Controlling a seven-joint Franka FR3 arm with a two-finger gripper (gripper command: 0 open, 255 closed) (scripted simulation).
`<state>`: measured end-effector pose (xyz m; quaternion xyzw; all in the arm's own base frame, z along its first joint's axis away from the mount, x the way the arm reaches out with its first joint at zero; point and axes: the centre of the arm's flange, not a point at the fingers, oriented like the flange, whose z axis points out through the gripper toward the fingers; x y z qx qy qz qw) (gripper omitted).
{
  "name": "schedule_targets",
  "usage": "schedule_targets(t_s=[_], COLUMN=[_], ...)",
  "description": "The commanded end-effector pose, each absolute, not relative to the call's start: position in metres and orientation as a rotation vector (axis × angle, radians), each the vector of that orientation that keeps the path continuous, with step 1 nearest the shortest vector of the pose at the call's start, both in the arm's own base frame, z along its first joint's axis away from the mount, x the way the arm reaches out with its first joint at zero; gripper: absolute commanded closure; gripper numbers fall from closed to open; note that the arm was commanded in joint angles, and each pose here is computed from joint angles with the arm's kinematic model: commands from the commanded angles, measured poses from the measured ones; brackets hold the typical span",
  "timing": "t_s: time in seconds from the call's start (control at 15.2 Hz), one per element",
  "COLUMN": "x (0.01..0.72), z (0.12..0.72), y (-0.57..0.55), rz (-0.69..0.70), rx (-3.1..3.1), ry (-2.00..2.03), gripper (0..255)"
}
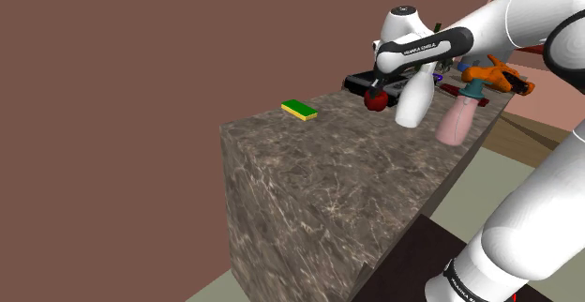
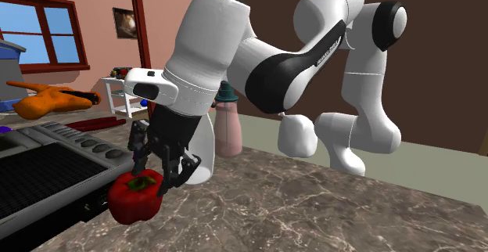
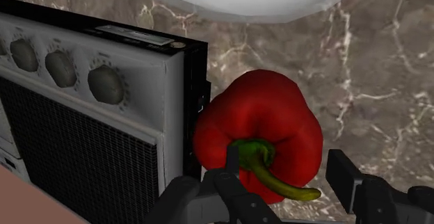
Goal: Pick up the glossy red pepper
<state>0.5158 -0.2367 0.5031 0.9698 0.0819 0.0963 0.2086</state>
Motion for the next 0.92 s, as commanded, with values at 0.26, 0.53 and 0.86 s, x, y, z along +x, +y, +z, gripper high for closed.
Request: schedule_targets(t_s=[0.26, 0.53, 0.86], x=[0.516, 0.516, 0.516], z=[0.502, 0.502, 0.529], y=[-0.237, -0.237, -0.237], rz=[0.268, 0.268, 0.268], rx=[2.698, 2.698, 2.698], ry=[0.228, 0.228, 0.228], gripper=[255, 255, 255])
